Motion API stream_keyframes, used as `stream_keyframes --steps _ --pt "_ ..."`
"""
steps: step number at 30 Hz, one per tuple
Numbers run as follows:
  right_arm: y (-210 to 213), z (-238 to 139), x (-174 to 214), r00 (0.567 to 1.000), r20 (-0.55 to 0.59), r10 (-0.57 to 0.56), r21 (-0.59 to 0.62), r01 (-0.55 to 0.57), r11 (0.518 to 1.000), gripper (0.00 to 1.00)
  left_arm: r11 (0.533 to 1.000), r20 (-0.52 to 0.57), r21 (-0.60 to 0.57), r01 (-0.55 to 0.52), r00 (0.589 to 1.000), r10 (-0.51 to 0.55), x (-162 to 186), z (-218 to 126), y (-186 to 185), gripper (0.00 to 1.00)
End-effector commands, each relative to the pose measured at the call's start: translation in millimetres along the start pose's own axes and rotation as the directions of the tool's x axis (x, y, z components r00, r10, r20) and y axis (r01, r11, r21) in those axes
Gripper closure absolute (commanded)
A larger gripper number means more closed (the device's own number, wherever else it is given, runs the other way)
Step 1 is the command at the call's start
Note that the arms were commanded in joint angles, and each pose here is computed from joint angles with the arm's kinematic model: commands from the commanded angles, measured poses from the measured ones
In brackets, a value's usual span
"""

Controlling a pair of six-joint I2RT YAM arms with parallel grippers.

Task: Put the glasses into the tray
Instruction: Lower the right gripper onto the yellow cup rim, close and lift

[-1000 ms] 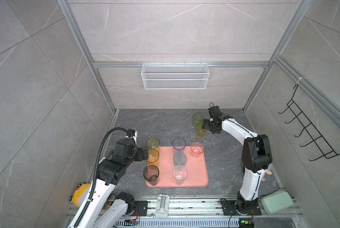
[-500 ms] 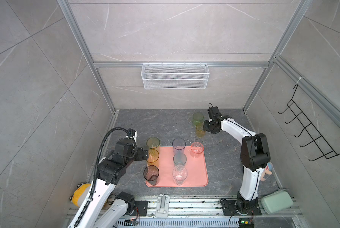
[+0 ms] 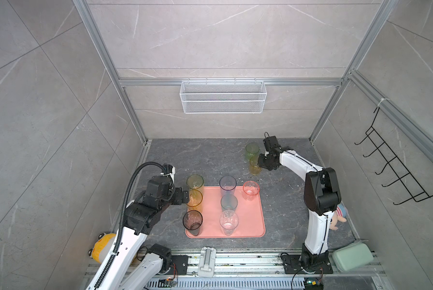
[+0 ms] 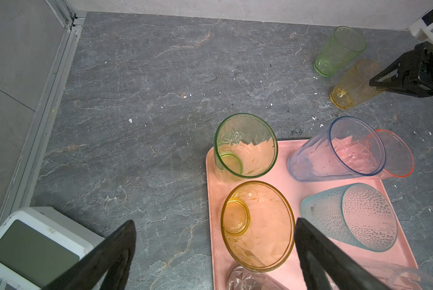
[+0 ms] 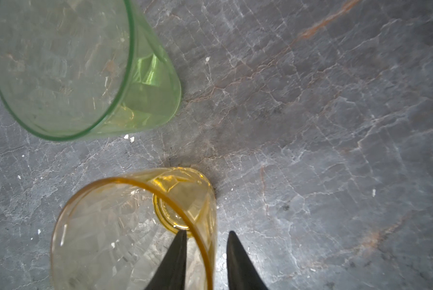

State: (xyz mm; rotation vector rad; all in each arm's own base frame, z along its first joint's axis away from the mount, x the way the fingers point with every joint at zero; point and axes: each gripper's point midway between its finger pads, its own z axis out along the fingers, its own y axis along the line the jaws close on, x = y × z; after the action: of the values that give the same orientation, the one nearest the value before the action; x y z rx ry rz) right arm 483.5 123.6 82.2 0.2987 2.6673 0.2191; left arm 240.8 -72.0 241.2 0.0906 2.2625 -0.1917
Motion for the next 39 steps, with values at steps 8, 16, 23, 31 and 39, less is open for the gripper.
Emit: stream_keyframes --steps 8,16,23,31,39 --pt "3 -5 -6 1.000 0.003 -0.024 -0.009 0.024 1.000 0.83 1.000 0.017 0.029 -0.006 1.000 0.006 -4 -5 -4 0.02" --pt "5 -21 -8 0.998 0.018 -0.053 -0.014 0.054 0.998 1.00 0.999 0.015 0.035 -0.006 1.000 0.006 -4 -4 -5 0.02" --pt "0 -60 -13 0.991 0.072 -0.111 0.009 0.110 0.994 1.00 0.997 0.029 0.070 -0.009 1.000 0.007 -6 -7 -11 0.02" --pt "-4 -123 -8 0.974 0.135 -0.184 0.008 0.185 0.983 1.00 0.993 0.056 0.115 -0.017 0.998 0.011 -9 -12 -18 0.02" --pt "6 -168 25 0.962 0.115 -0.246 -0.085 0.256 0.963 1.00 0.990 0.056 0.136 -0.019 0.998 0.012 -9 -12 -22 0.02"
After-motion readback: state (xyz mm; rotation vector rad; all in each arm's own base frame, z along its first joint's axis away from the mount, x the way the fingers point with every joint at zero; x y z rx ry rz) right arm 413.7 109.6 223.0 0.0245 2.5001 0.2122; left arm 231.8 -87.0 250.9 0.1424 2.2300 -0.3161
